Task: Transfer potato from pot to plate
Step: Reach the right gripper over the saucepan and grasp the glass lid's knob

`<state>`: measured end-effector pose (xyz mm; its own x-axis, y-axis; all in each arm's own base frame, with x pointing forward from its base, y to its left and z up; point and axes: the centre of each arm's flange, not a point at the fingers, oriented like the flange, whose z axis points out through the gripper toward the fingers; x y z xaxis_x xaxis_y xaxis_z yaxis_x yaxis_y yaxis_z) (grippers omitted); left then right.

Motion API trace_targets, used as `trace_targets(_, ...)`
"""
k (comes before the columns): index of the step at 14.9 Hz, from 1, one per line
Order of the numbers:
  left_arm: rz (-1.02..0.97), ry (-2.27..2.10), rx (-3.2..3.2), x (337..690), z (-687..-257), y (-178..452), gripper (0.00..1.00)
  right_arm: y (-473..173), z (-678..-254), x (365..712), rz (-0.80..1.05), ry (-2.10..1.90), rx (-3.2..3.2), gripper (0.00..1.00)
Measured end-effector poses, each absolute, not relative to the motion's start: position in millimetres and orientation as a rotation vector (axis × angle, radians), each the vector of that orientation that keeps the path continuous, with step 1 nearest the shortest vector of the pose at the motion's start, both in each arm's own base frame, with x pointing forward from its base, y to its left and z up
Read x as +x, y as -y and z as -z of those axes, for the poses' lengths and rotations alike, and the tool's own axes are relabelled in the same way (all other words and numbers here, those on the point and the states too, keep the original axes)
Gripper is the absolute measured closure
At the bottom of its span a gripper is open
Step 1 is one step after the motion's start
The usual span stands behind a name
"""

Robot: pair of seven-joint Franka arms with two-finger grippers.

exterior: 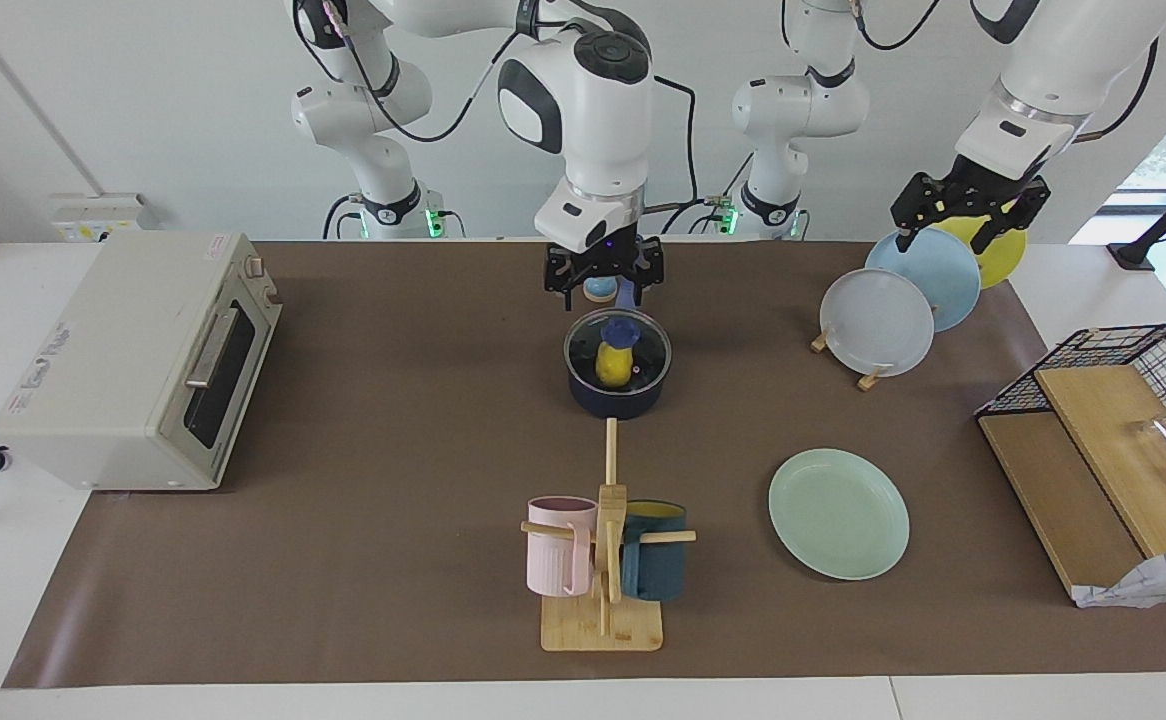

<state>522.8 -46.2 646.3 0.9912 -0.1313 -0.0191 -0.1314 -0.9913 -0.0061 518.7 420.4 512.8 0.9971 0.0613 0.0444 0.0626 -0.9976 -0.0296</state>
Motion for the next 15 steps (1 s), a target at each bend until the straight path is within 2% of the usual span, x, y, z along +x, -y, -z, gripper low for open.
trace_targets(4, -0.028, -0.206, -3.127, 523, -646, 46, 0.00, -431, -487, 511, 0.074, 0.121, -3.102, 0.00)
trace_targets(10, -0.028, -0.206, -3.127, 523, -646, 46, 0.00, -441, -422, 486, 0.059, 0.221, -3.166, 0.00)
trace_targets(15, -0.025, -0.206, -3.127, 523, -647, 46, 0.00, -443, -412, 478, 0.075, 0.241, -3.159, 0.00)
